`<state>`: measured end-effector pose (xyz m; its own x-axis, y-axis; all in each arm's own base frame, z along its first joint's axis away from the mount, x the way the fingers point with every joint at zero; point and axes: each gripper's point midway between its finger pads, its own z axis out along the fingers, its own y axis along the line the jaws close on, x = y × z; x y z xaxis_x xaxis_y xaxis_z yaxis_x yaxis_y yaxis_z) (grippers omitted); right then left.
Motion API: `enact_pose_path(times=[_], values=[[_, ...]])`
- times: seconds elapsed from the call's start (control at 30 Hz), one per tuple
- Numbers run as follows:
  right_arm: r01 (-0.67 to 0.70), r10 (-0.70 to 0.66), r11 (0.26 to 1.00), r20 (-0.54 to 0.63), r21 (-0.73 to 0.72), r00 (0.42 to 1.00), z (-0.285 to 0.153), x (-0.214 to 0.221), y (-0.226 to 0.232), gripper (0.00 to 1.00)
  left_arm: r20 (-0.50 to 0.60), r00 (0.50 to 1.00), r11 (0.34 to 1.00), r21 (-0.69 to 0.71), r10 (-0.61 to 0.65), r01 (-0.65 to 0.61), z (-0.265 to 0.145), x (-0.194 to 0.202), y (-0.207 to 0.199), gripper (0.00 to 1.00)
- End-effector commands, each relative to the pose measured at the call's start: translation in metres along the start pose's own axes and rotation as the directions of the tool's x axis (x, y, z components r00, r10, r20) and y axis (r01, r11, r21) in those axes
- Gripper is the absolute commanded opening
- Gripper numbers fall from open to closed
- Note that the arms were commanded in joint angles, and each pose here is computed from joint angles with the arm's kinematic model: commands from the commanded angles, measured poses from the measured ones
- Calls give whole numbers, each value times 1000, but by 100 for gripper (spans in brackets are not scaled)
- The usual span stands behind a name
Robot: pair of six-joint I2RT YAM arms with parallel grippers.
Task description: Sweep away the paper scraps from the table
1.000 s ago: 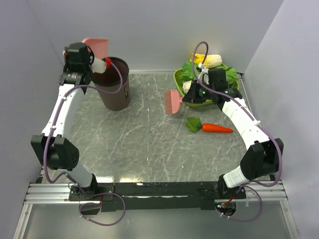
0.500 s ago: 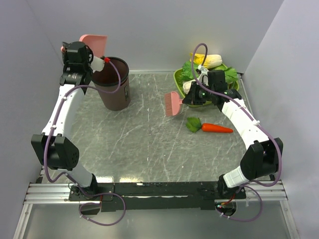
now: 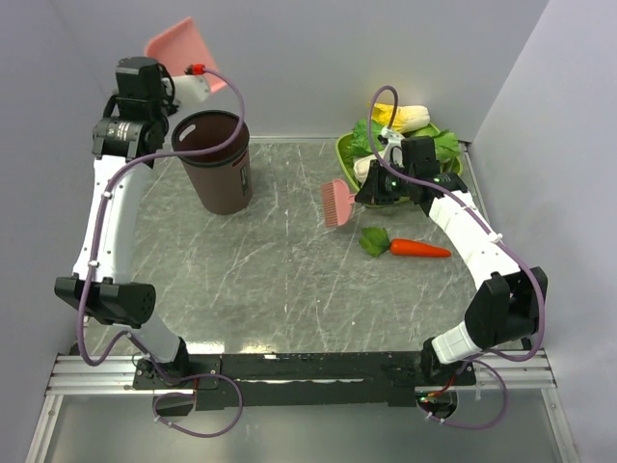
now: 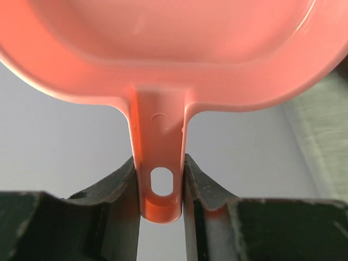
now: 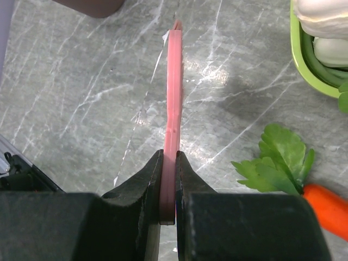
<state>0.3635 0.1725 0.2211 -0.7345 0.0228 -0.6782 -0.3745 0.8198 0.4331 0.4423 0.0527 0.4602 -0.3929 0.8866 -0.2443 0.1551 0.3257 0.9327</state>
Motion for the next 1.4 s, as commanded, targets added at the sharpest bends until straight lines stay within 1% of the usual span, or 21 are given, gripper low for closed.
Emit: enact_pose_path(times=[0.0,0.1,0.17,0.23,0.33,0.37,0.43,0.47,0.5,0.57,0.6,0.63,0.67,0.7,0.77,0.8,0.9,1.07,1.17,1.27,1.37], values=[[62,-61,998,70,-9,996,-14,-25,10,0,116,971,937,307,-209,165,-49,-31,-78,1],[67,-66,998,70,-15,995,-14,-25,11,0,207,957,902,421,-202,99,-79,-47,-122,1],[80,-78,997,73,-17,994,-14,-27,11,0,280,937,859,511,-207,37,-106,-62,-151,1],[115,-113,993,80,-20,990,-15,-30,12,0,308,924,763,646,-225,-29,-135,-68,-184,1],[211,-208,977,96,-32,974,-18,-36,16,0,274,943,640,762,-186,-96,-159,-64,-230,1],[254,-250,967,96,-32,963,-18,-37,16,0,266,951,577,807,-160,-128,-165,-63,-255,1],[391,-388,920,79,-22,918,-20,-37,17,0,223,967,488,862,-124,-136,-176,-53,-282,1],[456,-453,889,66,-33,889,-18,-33,22,0,198,975,415,899,-102,-139,-181,-47,-305,1],[559,-558,829,45,-17,829,-17,-28,17,0,180,979,381,915,-92,-133,-183,-42,-316,1],[653,-657,754,73,73,751,-20,-34,19,0,136,989,340,934,-53,-111,-182,-26,-344,1],[698,-702,712,58,77,709,-14,-20,12,0,114,992,337,937,-52,-90,-181,-22,-353,1],[734,-744,668,131,125,655,-25,-32,21,0,103,994,340,937,-47,-81,-175,-16,-369,1],[769,-780,625,149,135,608,-25,-29,28,0,97,993,365,929,-63,-67,-173,-14,-371,1],[819,-828,560,119,121,548,-17,-9,23,0,79,994,389,920,-72,-45,-169,-12,-375,1],[888,-891,446,147,112,429,-20,3,37,0,76,993,406,913,-88,-34,-166,-5,-390,1],[942,-939,330,131,67,319,-9,29,43,0,60,994,418,909,-89,-18,-163,-2,-394,1],[980,-970,194,153,37,186,-1,60,60,0,47,997,416,909,-62,-17,-163,15,-411,1],[992,-983,124,134,-30,127,12,92,60,0,30,999,428,903,-13,-22,-166,44,-429,1],[999,-993,35,110,-23,38,22,111,49,0,24,999,412,911,22,-31,-168,57,-441,1],[998,-995,-28,89,52,-33,27,106,43,0,24,998,400,915,54,-44,-167,66,-454,1],[990,-996,-55,57,130,-63,31,94,37,0,19,997,430,901,80,-52,-157,71,-459,1]])
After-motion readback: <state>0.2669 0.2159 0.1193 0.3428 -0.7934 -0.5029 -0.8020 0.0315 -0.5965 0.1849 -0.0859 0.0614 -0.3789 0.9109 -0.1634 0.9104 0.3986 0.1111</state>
